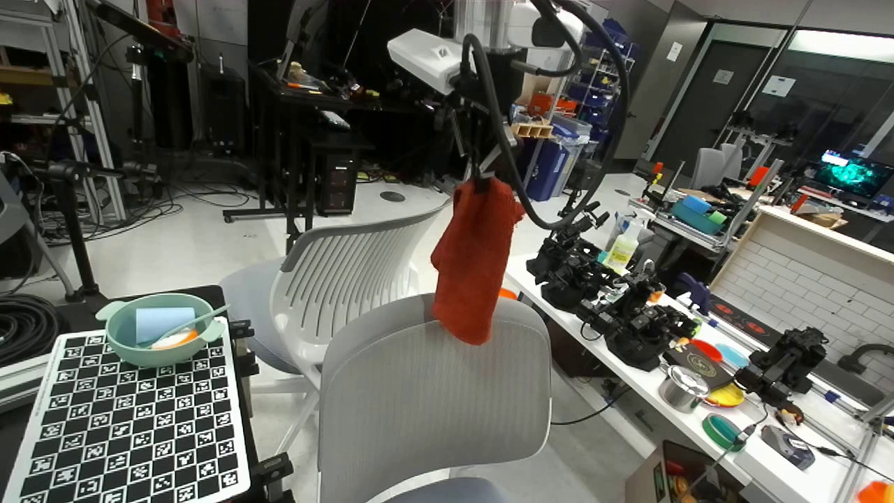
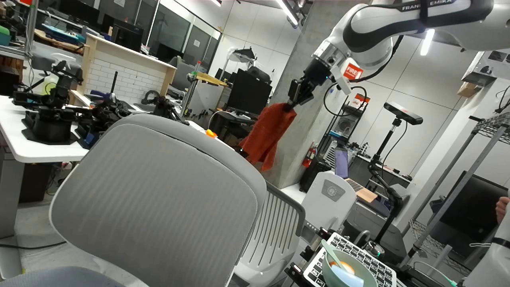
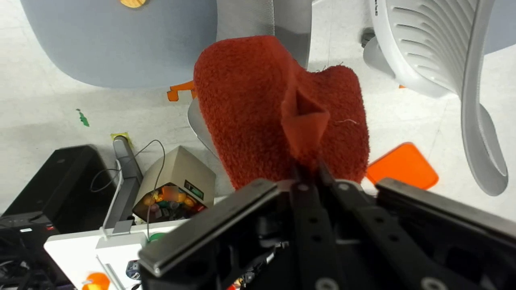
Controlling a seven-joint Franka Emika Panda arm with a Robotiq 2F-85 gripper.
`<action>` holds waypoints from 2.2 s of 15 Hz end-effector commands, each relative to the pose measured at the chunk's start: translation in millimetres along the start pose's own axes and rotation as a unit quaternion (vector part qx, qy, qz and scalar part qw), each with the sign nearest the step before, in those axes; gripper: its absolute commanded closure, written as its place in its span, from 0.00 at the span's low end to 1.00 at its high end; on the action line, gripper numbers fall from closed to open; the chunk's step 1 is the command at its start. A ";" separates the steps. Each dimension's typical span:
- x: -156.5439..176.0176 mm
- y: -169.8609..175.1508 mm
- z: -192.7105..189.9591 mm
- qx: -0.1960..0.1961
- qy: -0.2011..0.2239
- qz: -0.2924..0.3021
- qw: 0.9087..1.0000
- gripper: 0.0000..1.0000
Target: Shift the towel to the chair on the left, then back to the one on the right
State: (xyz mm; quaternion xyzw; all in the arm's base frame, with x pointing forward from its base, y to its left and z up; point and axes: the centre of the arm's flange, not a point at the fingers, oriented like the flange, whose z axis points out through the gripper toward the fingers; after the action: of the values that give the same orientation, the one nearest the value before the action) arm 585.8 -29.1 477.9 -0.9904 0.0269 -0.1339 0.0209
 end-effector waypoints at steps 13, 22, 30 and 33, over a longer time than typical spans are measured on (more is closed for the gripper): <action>-14.3 -56.6 16.8 0.010 0.009 -0.066 0.998 0.99; -5.3 -63.9 14.1 0.016 0.017 -0.068 0.997 0.99; -2.5 -63.0 19.5 0.017 0.024 -0.070 0.997 0.99; -5.3 -62.1 32.4 0.014 0.015 -0.070 0.997 0.99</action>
State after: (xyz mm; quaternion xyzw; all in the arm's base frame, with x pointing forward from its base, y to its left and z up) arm 588.8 36.2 459.4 -0.9882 -0.0372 -0.1457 0.0273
